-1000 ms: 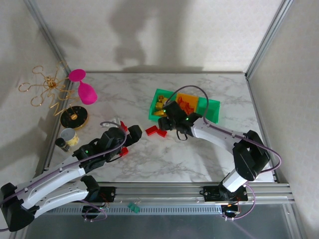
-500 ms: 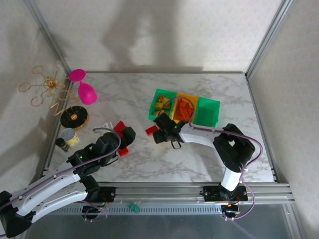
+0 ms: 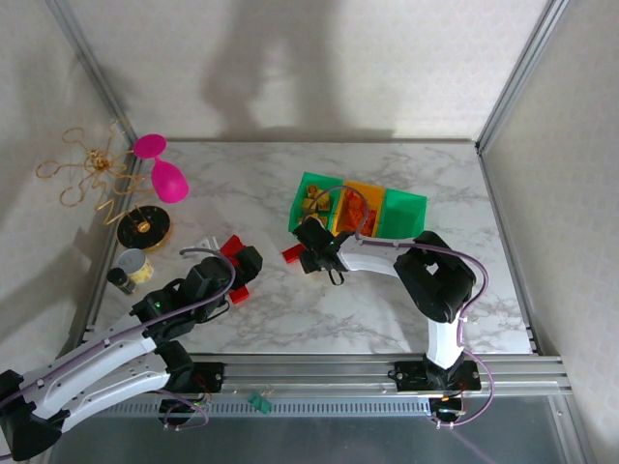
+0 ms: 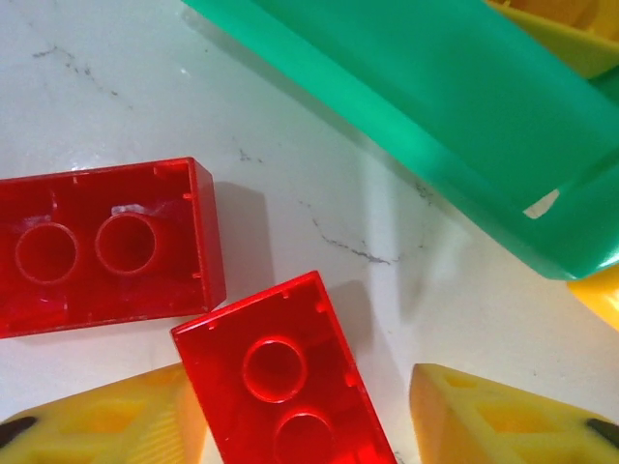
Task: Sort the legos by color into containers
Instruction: Pick up the lego from the center of the table.
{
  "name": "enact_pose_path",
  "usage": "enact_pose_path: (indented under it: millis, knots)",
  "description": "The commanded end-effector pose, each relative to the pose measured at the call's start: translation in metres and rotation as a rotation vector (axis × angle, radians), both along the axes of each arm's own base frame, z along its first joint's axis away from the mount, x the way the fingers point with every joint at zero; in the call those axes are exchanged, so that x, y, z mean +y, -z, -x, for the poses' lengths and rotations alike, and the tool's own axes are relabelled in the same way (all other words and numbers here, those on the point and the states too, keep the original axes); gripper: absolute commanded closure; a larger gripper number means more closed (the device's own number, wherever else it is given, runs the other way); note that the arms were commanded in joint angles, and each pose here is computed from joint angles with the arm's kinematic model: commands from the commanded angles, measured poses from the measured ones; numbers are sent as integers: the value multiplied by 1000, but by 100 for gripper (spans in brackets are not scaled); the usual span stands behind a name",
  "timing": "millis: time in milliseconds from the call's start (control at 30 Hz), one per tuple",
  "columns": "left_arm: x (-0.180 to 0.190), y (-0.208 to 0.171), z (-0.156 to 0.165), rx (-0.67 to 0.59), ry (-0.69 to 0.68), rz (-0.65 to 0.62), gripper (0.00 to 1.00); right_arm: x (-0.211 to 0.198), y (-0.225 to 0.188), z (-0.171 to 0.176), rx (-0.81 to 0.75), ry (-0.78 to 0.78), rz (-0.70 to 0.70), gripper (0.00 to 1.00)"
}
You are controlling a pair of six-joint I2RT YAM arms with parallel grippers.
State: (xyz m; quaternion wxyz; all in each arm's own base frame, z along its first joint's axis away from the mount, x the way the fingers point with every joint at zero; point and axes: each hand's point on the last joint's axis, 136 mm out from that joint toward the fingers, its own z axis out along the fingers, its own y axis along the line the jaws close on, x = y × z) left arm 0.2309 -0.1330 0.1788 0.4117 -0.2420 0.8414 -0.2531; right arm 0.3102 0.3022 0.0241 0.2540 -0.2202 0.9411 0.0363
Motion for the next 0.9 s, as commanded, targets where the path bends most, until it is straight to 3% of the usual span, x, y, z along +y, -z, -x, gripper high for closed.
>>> enact_pose_path:
  millis: [0, 267, 600, 867]
  knots:
    - [13, 8, 0, 12, -56, -36, 0, 5, -3, -7, -12, -6, -7, 50]
    - [12, 8, -2, 14, -52, -48, 0, 6, -12, 3, 17, -20, -49, 65]
    - [-5, 14, -4, 37, 28, -60, 0, -12, -50, 21, 6, 31, -131, 66]
    - [-43, 5, -11, 22, 147, -76, 0, -67, -90, 12, -37, 192, -171, 66]
